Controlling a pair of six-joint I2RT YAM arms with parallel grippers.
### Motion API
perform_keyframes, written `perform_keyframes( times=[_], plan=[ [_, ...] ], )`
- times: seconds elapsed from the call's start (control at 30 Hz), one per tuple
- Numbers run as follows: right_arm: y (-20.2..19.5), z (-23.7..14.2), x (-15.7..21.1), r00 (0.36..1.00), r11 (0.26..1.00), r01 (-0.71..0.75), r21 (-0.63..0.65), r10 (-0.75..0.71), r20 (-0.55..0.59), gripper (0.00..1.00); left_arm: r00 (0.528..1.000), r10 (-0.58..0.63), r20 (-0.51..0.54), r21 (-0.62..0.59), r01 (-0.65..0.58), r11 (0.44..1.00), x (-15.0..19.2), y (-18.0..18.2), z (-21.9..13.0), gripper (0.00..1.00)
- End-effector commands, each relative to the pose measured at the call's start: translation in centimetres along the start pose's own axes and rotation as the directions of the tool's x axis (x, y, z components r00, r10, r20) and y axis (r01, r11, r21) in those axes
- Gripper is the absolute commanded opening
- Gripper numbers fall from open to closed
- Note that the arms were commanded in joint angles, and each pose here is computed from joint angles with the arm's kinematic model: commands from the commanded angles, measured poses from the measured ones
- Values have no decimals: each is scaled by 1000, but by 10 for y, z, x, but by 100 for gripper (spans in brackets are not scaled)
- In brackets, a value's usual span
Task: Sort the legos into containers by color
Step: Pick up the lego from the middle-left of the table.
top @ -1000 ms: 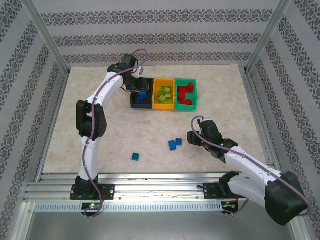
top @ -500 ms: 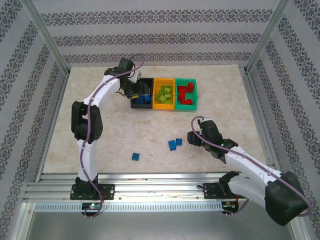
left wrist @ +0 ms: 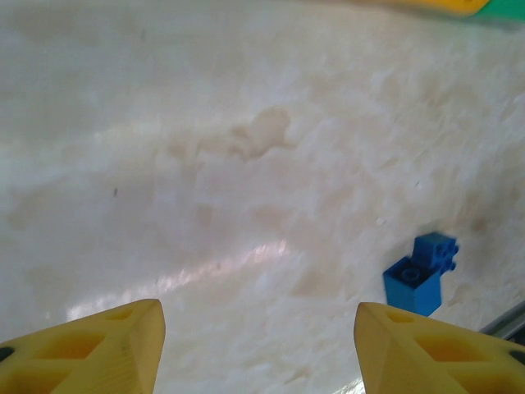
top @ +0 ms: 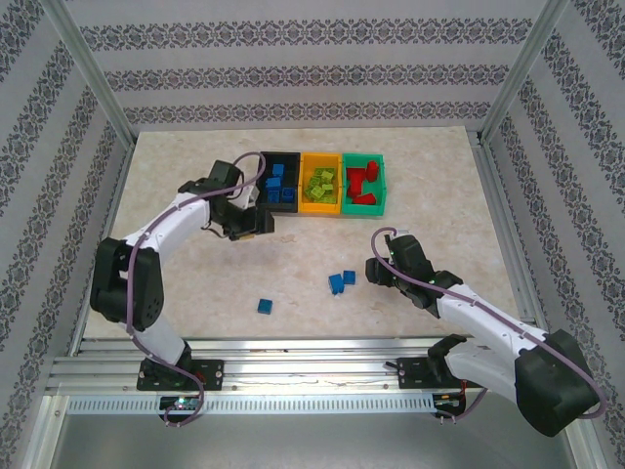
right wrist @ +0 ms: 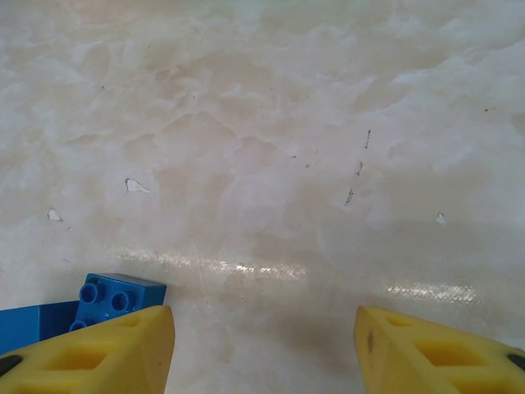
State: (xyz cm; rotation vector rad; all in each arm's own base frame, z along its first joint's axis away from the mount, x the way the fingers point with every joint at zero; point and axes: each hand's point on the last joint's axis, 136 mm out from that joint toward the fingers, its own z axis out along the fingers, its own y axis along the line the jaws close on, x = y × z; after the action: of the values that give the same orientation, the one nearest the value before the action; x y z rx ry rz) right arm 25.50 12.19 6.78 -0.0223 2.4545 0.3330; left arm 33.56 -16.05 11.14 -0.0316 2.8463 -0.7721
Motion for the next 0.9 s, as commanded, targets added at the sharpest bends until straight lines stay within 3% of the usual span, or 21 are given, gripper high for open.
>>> perform_keyframes(
  times=[0.0, 0.4, 0.87],
  plan=[
    [2, -2, -7, 999, 1000, 18, 8, -18, 28, 61, 999, 23, -26, 15, -22, 1000, 27, -1, -9, 63],
    [1, -9, -10, 997, 1000, 14, 0, -14, 72, 61, 991, -31, -128, 7, 33, 999, 106, 13, -14, 63],
    [2, -8, -9, 998, 1000, 18, 2, -18, 66, 61, 969, 13, -248, -116, -43, 992, 151, 15, 12, 63]
  ],
)
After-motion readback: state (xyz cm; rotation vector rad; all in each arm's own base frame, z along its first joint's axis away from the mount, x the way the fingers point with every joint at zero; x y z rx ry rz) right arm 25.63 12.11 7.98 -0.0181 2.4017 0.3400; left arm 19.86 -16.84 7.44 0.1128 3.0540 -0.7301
